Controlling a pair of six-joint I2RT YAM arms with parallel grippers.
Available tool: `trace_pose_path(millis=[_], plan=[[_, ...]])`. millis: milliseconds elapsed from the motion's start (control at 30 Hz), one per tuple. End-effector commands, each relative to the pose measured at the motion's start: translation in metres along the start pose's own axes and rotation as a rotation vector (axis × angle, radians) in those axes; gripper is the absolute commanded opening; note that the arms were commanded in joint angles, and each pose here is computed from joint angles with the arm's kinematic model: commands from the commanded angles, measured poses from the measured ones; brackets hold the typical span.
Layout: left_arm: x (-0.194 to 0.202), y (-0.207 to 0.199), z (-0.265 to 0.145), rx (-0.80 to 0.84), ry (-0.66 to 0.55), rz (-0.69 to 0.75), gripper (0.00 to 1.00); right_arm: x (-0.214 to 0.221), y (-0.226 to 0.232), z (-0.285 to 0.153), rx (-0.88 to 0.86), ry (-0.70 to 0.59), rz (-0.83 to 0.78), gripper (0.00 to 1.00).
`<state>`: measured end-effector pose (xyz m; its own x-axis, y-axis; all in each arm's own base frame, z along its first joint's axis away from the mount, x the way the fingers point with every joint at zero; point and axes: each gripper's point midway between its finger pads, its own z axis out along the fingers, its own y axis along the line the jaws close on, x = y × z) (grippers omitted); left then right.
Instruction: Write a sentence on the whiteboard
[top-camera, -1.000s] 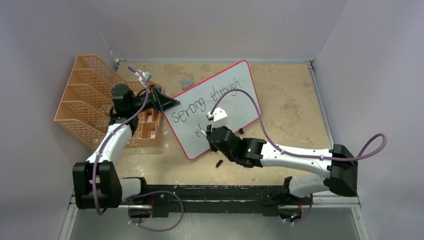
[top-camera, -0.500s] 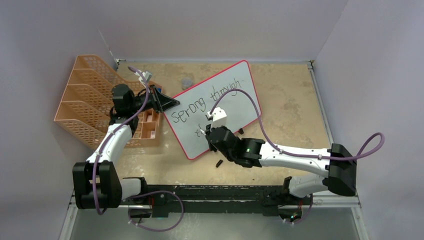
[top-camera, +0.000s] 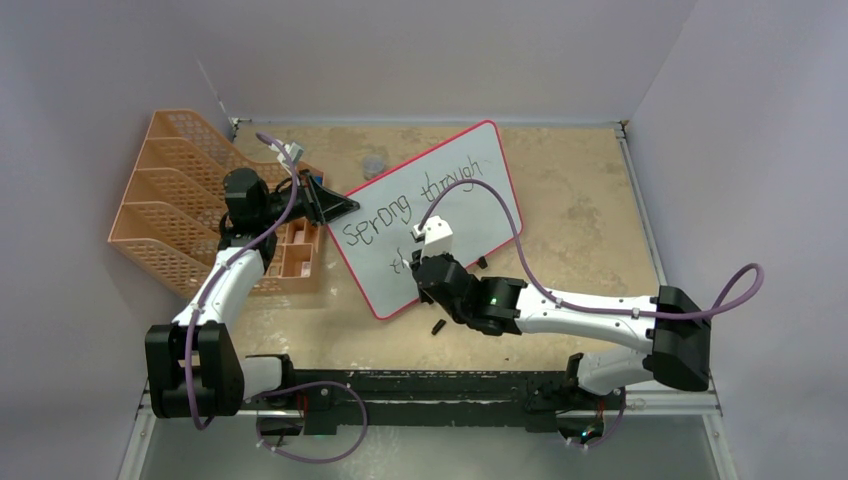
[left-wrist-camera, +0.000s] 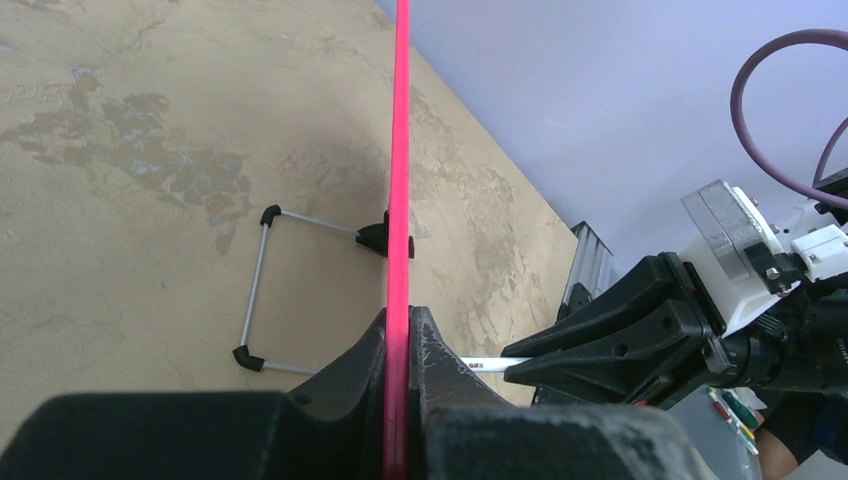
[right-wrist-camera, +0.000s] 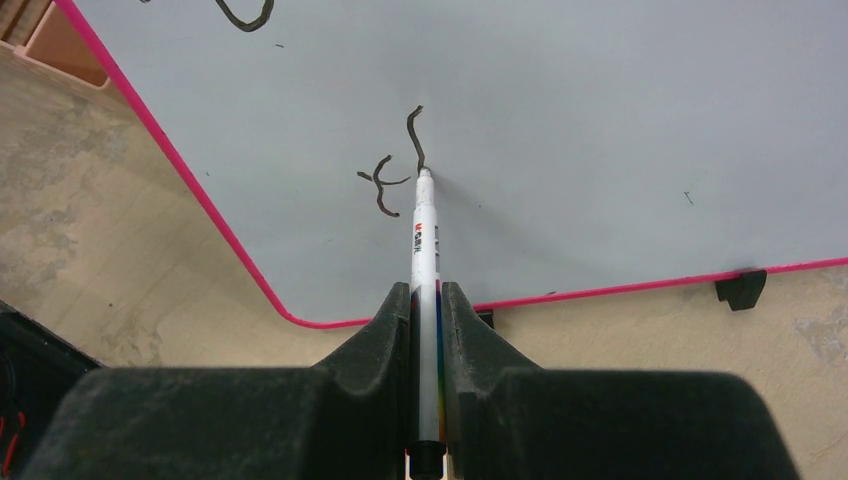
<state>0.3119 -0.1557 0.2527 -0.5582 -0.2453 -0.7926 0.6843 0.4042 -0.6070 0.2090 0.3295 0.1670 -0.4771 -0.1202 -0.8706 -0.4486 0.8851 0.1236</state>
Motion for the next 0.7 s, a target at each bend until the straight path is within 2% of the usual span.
trace_pose_path(millis=[0, 667], plan=[[0.004, -0.014, 0.003, 0.057, 0.033, 0.047, 0.0, -0.008, -0.002, 0.002, 0.018, -0.033, 0.014, 0.0], [0.004, -0.014, 0.003, 0.056, 0.033, 0.048, 0.0, -0.014, -0.022, 0.001, 0.083, -0.05, 0.043, 0.0]])
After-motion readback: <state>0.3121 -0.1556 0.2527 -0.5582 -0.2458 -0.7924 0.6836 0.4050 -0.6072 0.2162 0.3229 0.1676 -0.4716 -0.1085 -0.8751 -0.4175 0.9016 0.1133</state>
